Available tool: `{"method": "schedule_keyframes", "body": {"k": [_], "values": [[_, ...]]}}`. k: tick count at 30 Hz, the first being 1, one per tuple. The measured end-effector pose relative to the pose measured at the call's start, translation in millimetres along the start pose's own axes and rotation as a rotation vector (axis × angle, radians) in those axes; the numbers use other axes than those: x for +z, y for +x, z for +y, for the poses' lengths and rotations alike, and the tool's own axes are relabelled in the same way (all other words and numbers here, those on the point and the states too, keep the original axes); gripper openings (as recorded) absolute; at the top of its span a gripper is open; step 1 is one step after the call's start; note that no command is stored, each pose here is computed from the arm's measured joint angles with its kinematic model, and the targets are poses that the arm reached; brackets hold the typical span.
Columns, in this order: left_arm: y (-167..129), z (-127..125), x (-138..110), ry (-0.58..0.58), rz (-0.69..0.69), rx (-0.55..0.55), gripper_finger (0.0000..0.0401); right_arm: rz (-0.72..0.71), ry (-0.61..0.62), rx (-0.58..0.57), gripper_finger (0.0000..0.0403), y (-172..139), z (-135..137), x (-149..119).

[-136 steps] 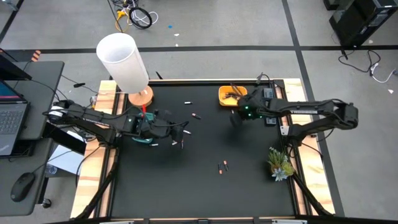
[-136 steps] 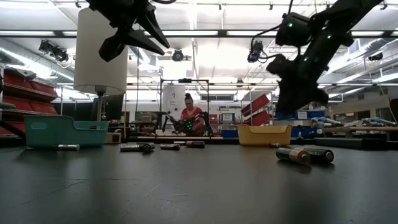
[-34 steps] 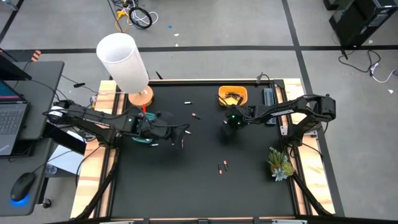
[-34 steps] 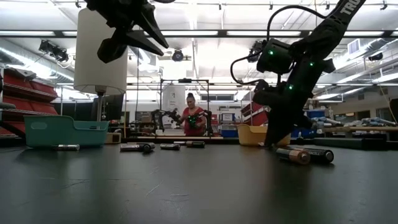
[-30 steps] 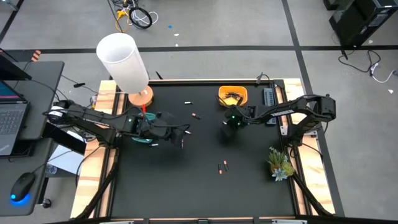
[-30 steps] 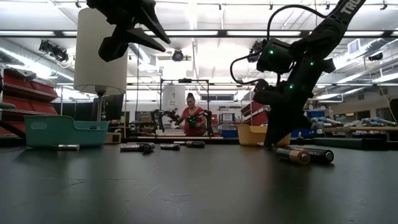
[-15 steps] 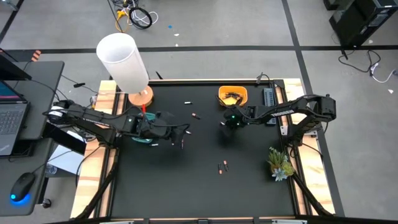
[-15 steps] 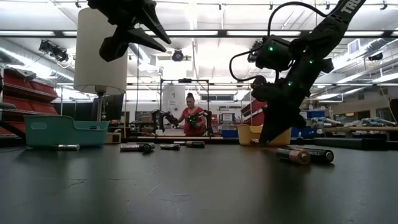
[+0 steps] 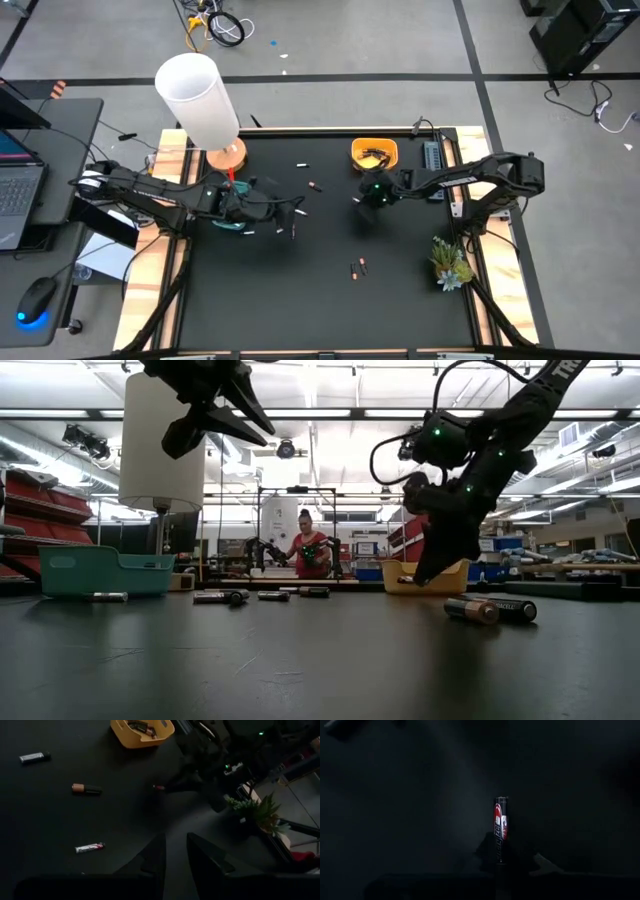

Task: Sort batteries
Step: Put the silver battery into the green bin

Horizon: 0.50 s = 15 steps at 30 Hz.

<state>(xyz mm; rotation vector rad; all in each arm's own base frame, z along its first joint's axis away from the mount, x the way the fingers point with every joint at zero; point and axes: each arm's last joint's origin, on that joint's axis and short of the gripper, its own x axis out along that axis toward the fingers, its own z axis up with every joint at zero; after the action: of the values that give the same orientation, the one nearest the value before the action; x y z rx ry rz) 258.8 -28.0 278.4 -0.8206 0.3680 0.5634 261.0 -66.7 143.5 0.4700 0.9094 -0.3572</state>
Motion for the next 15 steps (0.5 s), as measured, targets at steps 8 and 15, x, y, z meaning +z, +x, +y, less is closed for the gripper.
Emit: {"method": "schedule_keyframes", "body": {"k": [8, 15], "values": [[-0.1, 0.8, 3.4, 0.003, -0.102, 0.048, 0.009, -0.079, -0.098, 0.049, 0.002, -20.1, 4.2, 8.1], [-0.2, 1.5, 4.1, 0.137, -0.125, 0.076, 0.009, -0.175, -0.162, 0.083, 0.002, -42.0, 11.2, 14.3]]}}
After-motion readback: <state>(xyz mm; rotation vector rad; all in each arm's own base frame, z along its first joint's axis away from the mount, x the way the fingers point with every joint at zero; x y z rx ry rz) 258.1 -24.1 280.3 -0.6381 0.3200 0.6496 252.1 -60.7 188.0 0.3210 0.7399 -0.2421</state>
